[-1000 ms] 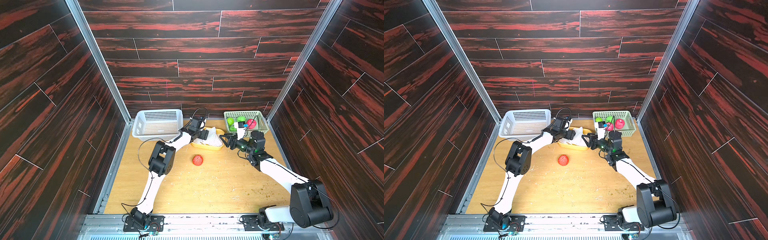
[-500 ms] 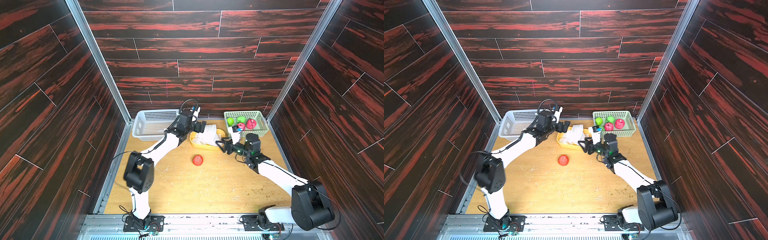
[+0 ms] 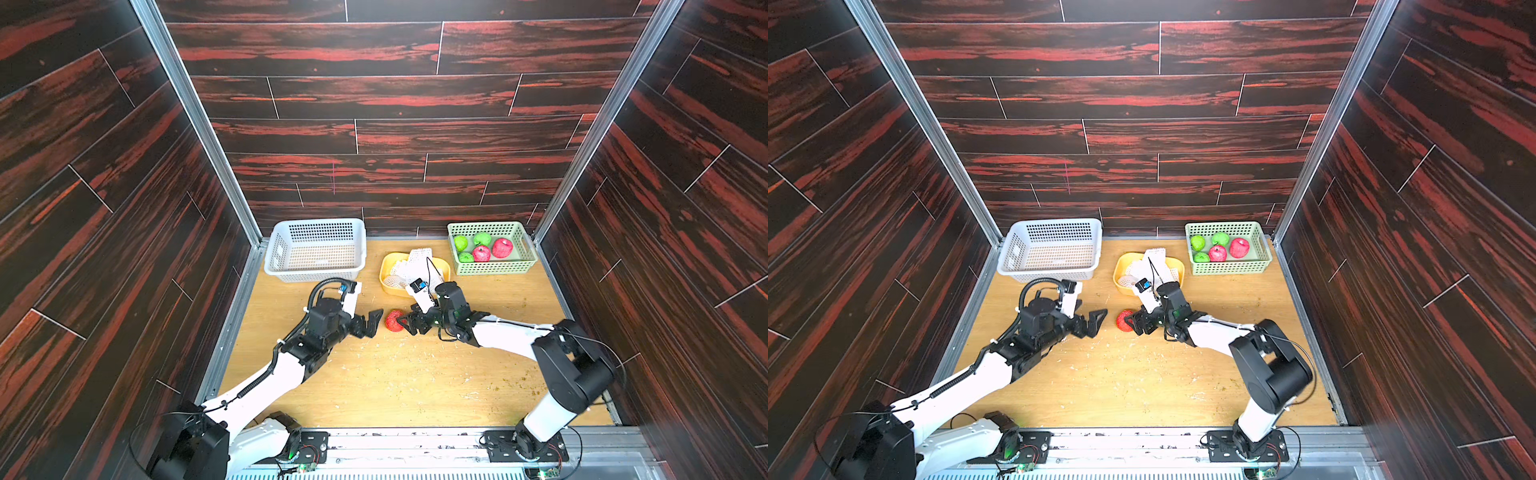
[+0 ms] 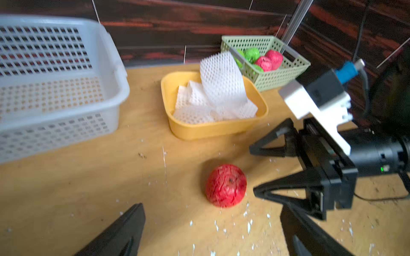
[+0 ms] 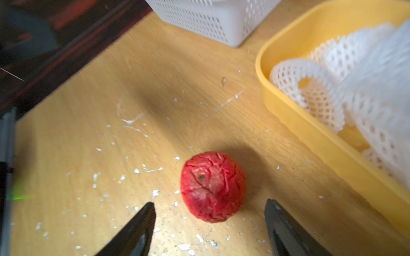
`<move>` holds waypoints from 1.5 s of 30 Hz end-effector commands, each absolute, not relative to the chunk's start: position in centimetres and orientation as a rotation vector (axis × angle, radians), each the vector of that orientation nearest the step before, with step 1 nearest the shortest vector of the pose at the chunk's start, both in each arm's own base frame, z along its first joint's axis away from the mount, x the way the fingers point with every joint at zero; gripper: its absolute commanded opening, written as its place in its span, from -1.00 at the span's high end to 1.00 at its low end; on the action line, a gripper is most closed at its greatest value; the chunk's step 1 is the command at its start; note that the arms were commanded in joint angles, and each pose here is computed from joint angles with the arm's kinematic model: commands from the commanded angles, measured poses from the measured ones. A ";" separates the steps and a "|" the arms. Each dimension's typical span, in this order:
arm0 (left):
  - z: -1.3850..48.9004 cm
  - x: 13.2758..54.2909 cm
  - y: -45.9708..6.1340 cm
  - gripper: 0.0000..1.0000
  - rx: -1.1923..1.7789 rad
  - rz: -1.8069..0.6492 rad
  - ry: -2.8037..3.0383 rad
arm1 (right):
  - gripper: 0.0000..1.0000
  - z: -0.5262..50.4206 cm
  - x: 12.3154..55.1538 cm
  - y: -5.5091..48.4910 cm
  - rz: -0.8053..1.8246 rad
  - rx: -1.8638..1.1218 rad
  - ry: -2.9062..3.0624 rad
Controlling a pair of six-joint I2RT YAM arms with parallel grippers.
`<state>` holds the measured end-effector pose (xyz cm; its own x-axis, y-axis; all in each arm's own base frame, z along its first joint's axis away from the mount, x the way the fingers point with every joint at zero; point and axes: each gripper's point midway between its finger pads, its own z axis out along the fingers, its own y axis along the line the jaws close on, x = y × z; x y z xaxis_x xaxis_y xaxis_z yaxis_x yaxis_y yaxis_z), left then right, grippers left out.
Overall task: Remove foam nets from apples
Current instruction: Pick up the apple from the center of the board.
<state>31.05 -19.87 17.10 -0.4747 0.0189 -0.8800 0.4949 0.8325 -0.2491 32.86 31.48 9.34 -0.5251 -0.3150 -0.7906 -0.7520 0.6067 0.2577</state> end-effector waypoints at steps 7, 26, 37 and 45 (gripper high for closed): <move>12.9 29.3 -20.8 -1.00 0.437 -0.661 2.132 | -0.63 6.2 33.7 33.8 0.745 -0.893 2.152; 12.0 30.8 -20.2 -0.99 0.385 -0.576 2.152 | 0.07 2.0 33.1 35.4 0.772 -1.005 2.270; 15.5 32.5 -18.7 -0.99 0.297 -0.483 2.024 | 0.39 11.9 34.6 36.7 0.943 -0.932 2.052; 22.2 37.0 -19.8 -1.00 0.311 -0.388 1.867 | 0.41 21.3 42.7 30.6 0.949 -0.619 1.942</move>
<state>34.67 -18.89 17.58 -0.4349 0.0302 -0.9000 0.3872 0.9086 -0.1566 39.86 33.06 16.25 -0.5329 -0.1730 -0.8283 -0.7473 0.5553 0.3648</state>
